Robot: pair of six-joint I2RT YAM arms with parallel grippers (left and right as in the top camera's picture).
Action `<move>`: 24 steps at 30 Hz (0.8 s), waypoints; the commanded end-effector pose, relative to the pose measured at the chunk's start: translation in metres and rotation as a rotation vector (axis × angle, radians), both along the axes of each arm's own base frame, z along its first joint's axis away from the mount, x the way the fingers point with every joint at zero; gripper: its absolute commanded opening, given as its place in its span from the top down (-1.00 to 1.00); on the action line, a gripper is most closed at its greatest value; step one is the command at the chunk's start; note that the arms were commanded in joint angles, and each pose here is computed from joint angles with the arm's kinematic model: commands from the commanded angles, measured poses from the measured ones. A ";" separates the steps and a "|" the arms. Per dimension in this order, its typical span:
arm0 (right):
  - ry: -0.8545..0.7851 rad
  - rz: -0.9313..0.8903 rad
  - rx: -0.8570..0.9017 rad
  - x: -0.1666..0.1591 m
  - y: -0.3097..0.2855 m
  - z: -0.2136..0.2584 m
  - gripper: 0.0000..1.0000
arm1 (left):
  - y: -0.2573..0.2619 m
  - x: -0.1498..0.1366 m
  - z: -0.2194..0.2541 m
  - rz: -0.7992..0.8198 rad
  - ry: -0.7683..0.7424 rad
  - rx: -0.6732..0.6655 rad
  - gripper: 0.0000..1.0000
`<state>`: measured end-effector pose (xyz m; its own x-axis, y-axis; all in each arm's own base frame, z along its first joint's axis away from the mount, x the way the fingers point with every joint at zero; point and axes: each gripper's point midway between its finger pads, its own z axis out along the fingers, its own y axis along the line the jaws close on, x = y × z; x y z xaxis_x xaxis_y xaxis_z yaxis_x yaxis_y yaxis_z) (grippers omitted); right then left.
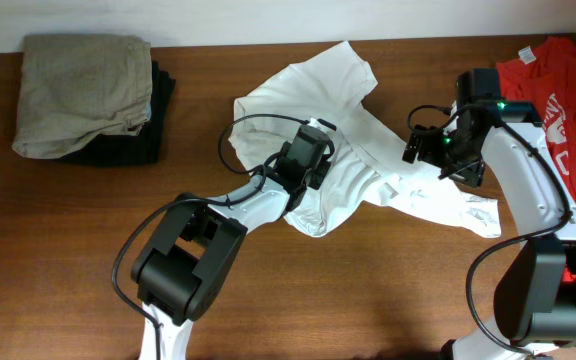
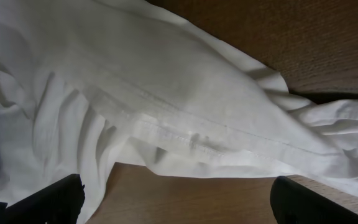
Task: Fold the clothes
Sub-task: 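Grasp the shirt with the left gripper and pull it leftward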
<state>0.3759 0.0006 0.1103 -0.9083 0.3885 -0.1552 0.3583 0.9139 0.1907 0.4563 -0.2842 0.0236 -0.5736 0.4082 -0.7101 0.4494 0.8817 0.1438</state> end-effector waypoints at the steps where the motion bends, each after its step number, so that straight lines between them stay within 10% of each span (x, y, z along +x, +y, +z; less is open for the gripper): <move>1: 0.006 -0.001 0.007 0.000 0.003 -0.002 -0.97 | 0.003 0.008 0.012 0.036 -0.032 0.024 0.98; 12: 0.006 -0.001 0.007 0.000 0.003 -0.002 -0.97 | 0.042 -0.003 0.112 0.146 -0.118 0.089 1.00; 24: 0.006 -0.001 0.007 0.000 0.003 -0.002 -0.97 | 0.129 -0.075 0.176 0.322 -0.010 0.207 1.00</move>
<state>0.3758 0.0006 0.1101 -0.9088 0.3874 -0.1551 0.3573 0.9144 0.1904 0.3883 -0.1810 0.1885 -0.6518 0.4160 -0.6341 0.2576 0.9079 0.3308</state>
